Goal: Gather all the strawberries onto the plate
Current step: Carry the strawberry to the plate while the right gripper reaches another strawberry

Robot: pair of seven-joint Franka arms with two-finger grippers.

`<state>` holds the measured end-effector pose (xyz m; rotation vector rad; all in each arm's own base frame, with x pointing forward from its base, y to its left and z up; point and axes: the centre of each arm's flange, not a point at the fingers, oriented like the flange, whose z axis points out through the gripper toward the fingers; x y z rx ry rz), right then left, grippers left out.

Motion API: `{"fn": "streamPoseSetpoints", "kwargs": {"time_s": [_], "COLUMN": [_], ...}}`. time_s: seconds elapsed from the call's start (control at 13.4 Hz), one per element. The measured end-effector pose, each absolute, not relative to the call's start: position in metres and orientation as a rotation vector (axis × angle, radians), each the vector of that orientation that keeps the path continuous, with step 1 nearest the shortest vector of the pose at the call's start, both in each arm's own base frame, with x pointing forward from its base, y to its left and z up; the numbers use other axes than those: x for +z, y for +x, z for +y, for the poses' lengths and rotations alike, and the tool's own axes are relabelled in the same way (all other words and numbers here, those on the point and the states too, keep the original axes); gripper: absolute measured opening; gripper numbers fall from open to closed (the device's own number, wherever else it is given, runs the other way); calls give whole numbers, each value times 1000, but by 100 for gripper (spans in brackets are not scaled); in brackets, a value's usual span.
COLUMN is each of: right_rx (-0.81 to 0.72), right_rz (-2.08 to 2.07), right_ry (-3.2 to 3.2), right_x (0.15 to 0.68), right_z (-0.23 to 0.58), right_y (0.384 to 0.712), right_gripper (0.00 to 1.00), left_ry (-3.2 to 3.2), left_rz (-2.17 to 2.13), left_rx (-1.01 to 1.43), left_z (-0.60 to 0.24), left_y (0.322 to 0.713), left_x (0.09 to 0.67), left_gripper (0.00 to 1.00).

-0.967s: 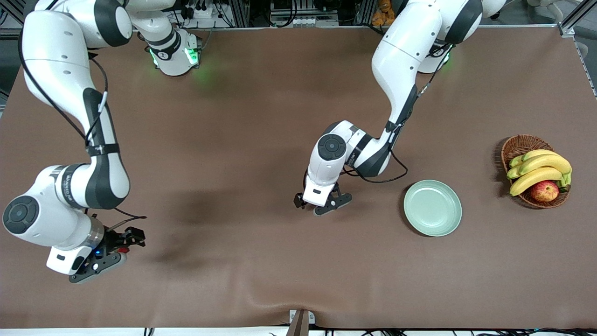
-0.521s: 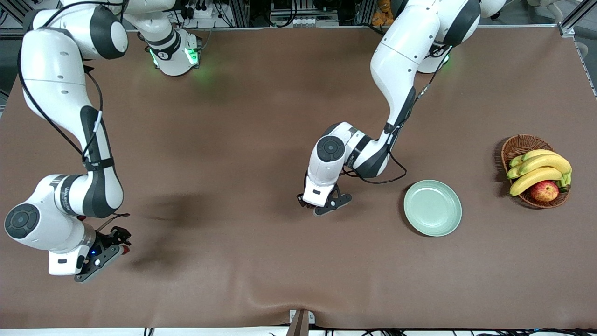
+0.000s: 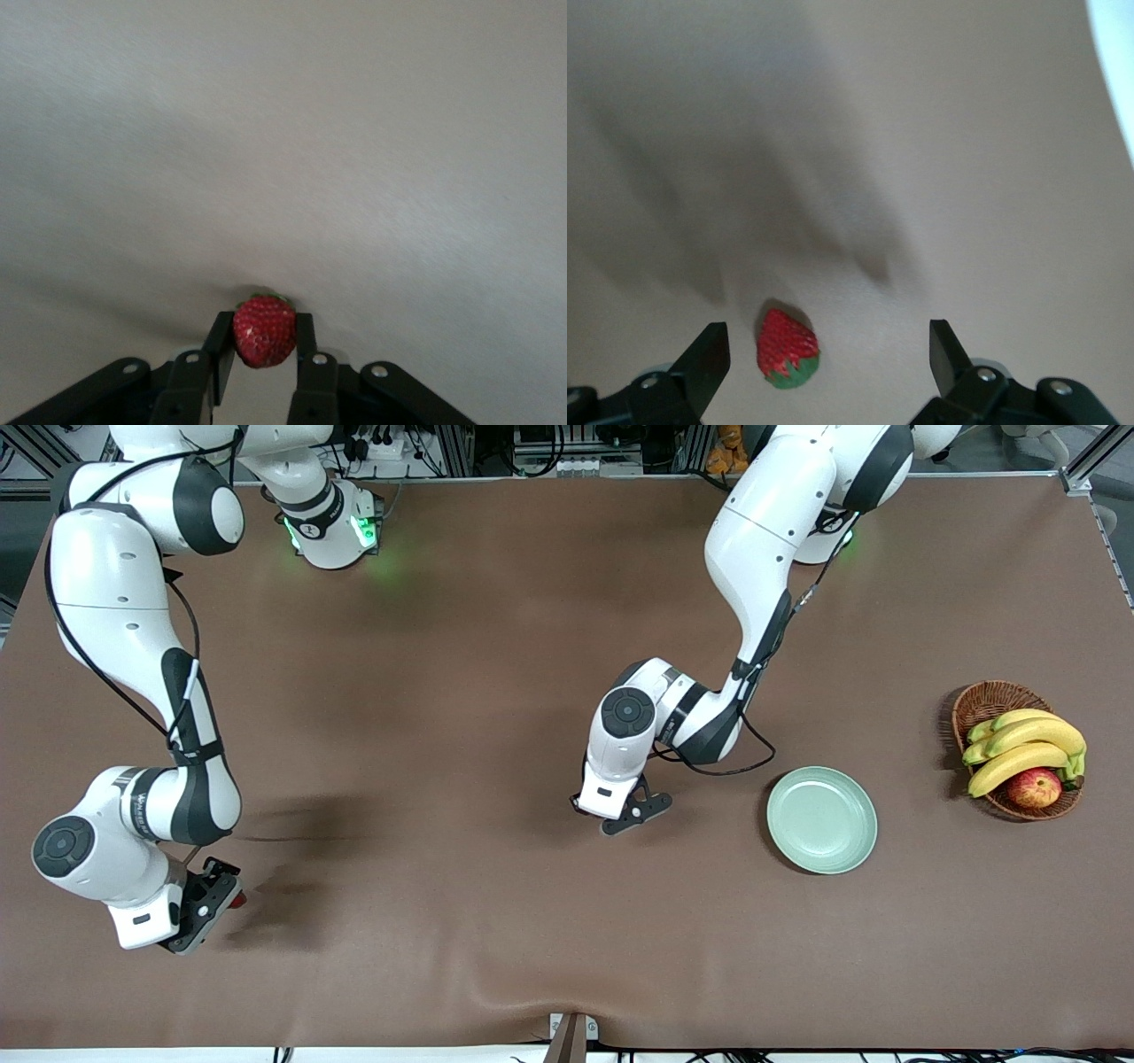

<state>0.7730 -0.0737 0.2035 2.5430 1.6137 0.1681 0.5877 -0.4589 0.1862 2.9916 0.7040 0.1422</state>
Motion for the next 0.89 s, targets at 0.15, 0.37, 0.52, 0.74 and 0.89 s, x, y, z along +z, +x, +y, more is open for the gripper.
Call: {"fn": "streamPoseSetpoints", "kwargs": {"time_s": [0.15,0.37,0.52,0.74,0.89], "right_rx": [140,126,124,115,110], "right_rz": [1628,1632,1633,1635,1637], "right_ry": [2554,2560,2561,2566,2568], "right_x": [191,186,185,180,177], "right_z": [-73,-73,-73,-73,-73], "right_y": [767,764,764,762,762], "right_gripper": [100,100,100,100,100], "left_ry": [3022,3057,3117,3204,3246], "left_rz": [751,834,803,737,670], "left_rx": [154,205,198,78,-23], "left_z": [-440,-400,-358,-273,-200], "left_y": [602,629,648,676,694], "left_x": [200,246,283,309,304], "left_gripper": [32,32,32,32,32]}}
